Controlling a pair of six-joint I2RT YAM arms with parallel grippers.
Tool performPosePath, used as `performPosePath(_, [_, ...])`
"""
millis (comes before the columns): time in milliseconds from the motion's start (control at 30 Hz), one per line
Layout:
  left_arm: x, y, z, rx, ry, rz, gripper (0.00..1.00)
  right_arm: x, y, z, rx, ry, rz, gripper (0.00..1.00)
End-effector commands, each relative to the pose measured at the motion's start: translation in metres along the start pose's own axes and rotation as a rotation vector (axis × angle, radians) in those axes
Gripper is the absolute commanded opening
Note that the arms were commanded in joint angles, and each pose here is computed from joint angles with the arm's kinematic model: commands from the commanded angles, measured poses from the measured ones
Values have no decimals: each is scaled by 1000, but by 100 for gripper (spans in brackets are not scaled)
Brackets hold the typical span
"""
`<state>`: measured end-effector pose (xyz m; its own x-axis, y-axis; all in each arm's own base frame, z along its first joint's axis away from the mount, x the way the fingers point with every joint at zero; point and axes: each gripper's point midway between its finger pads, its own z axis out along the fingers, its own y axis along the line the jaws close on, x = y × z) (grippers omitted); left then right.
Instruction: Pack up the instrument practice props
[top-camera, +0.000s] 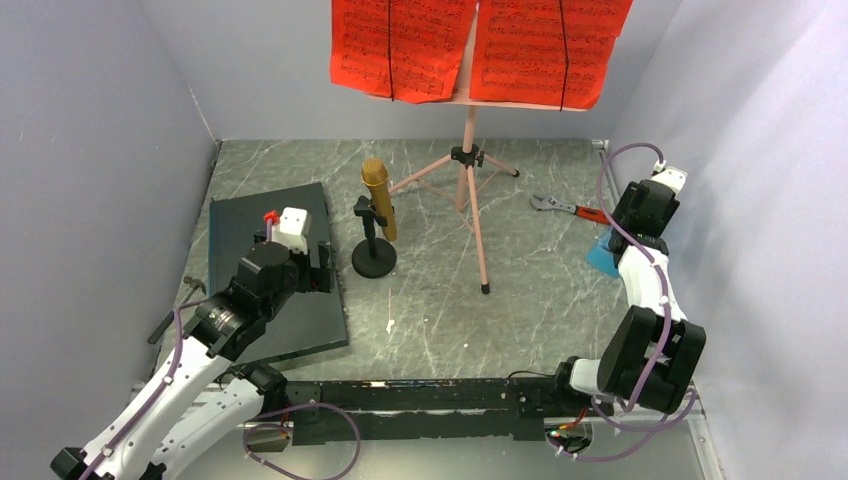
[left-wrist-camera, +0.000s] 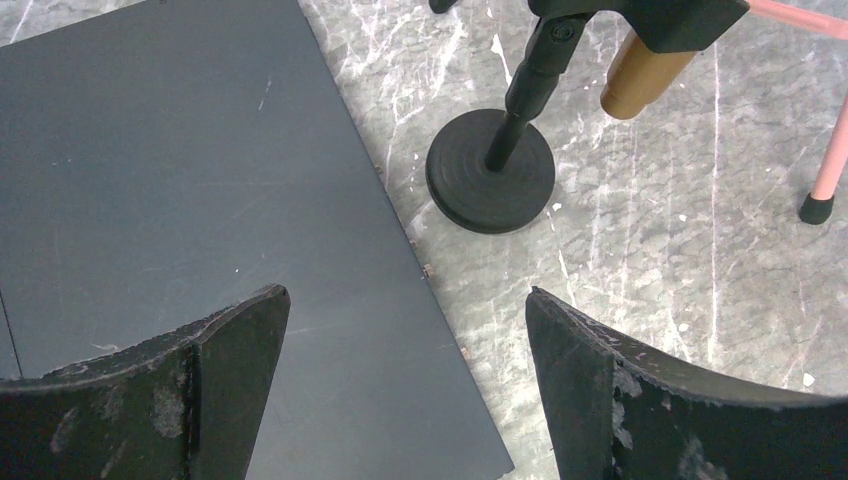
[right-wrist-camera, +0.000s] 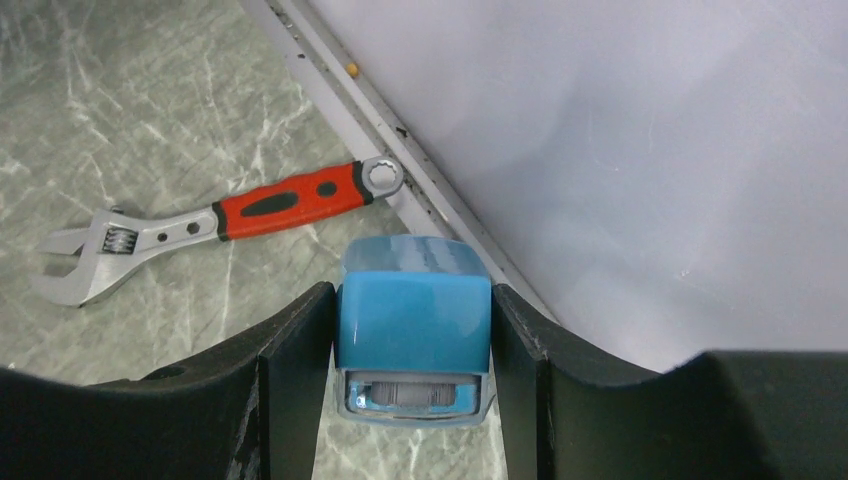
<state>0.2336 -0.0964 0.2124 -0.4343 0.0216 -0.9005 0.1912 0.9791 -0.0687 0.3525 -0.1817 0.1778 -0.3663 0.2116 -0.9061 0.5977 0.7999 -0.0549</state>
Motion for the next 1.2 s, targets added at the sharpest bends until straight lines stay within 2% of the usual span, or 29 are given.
performPosePath(0, [-17,-6,-5,36,-60,-11,94,-54,-5,8,32,-193,40,0])
performPosePath(100, [-18,-7,-6,39,-65,-11,94,-46,0,12,10,-162,36,3])
performPosePath(533, [-17,-14,-4,76,-54,-4,94,-56,3,-7,-27,-144,62,62])
performPosePath(700, [-17,-18,-4,97,-55,-4,94,-71,8,-26,-76,-184,71,74])
performPosePath(867, [-17,-23,-3,123,-48,-1,94,-68,14,-44,-132,-171,116,86])
performPosePath(933, [-16,-27,-2,144,-45,1,94,-67,23,-54,-193,-174,139,98])
performPosePath(1167, [-19,-38,4,191,-45,19,94,-59,54,-103,-418,-205,212,100])
